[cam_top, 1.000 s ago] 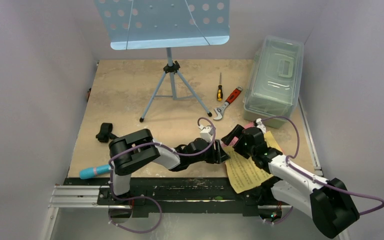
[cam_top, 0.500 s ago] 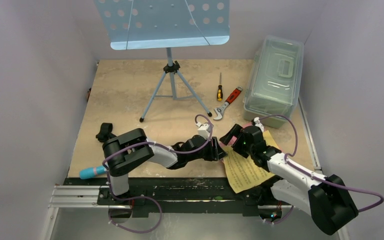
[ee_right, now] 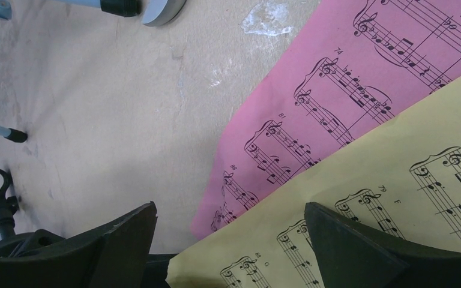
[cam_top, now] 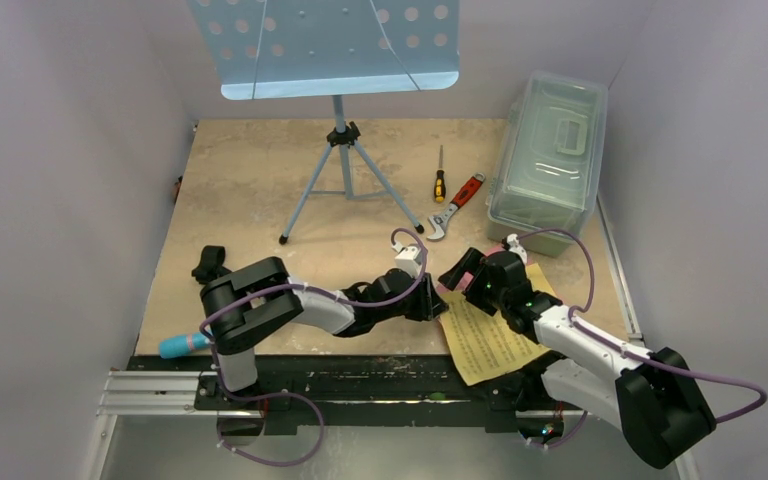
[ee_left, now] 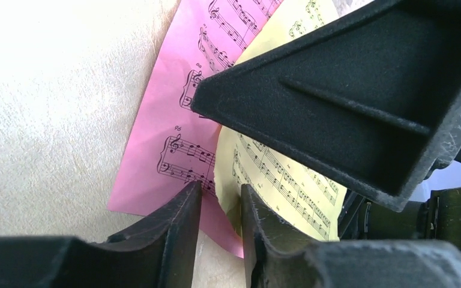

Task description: Set up the instrument practice props

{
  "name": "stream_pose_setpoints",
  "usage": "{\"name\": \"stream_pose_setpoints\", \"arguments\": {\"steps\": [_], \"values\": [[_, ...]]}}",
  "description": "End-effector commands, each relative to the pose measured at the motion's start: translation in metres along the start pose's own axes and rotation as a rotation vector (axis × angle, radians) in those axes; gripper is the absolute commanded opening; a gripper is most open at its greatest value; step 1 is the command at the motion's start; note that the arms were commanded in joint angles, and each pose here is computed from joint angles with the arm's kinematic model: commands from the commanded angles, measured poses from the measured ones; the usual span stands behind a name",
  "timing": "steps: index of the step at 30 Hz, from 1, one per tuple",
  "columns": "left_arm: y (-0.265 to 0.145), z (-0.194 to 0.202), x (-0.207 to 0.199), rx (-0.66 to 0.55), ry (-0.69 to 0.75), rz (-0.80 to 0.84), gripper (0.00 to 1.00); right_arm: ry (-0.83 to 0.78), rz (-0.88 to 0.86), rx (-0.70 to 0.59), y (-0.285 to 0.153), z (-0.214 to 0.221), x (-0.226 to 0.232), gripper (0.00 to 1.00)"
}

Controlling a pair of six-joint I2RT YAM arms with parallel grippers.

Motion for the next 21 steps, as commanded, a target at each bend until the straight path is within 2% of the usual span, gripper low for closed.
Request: {"name": "stream_pose_setpoints", "arguments": {"steps": [1,9,13,21], "values": [[-0.0053,-0.0302,-0.0231,-0.081,0.036,0.037,0.31,-0.022,0.052,0.032,-0.0004,0.0058,-0.0117,0.98],[-0.0095,-0.0356,-0.028,-0.098,0.062,0.03,0.39,-0.023,0.047,0.042,0.0009,0.0073,-0.0106,0.98],[-0.0086,-0.0331,-0.0283,-0.1,0.06,0.023,0.3,-0.022,0.048,0.053,0.0019,0.0097,-0.0124,0.98],[-0.005,-0.0305,-0.0225,-0.09,0.071,-0.013,0.19,-0.028,0.042,0.055,0.0025,0.0092,-0.0095,0.98]]}}
Point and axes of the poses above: each gripper's point midway between its finger pads, its own y axis out along the fingers, its own x axis along the line the jaws close on, z = x × y, the point moved 2 cm from there along -y, back along the fingers, and after that the axes turned 10 degrees about y, right-handed, at the moved point
